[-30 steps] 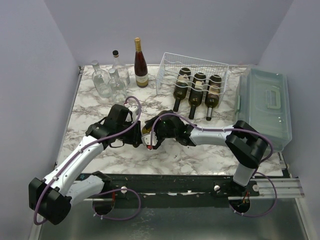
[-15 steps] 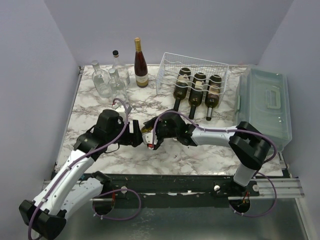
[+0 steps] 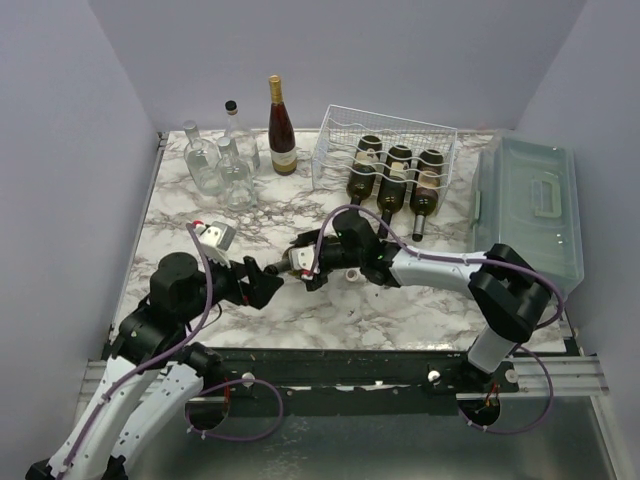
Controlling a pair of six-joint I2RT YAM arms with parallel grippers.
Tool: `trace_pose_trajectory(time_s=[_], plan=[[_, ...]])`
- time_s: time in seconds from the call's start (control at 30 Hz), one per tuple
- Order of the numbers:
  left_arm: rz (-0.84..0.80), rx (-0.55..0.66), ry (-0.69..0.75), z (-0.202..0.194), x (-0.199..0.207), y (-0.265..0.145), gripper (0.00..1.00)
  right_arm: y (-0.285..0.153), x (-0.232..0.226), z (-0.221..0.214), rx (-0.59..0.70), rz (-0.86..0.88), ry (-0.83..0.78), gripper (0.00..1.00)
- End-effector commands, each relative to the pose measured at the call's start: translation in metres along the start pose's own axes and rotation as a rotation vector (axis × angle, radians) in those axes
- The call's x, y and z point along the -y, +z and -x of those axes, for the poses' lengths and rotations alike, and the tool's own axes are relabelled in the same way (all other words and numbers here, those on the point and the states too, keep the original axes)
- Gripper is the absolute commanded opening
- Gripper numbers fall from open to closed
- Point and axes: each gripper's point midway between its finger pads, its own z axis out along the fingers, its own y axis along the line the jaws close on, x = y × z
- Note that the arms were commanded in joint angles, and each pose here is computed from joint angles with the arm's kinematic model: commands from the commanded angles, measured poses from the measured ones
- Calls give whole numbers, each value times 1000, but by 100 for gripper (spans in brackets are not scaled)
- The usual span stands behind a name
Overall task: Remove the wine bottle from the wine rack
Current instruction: Pick up the wine bottle from the wine rack, then place the wine bottle at the center of the board.
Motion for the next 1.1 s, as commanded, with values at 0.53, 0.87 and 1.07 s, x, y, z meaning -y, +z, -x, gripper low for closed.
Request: trace_pose_trajectory(time_s=[0.53,0.87,1.07], plan=[[-341,580,579,48,45,-3,98,-38,20,51,301,58,547,0],[-353,652,604,68,46,27,97,-48,12,58,371,97,563,0],[-392,653,529,70,48,42,90,-52,11,62,388,102,552,0]])
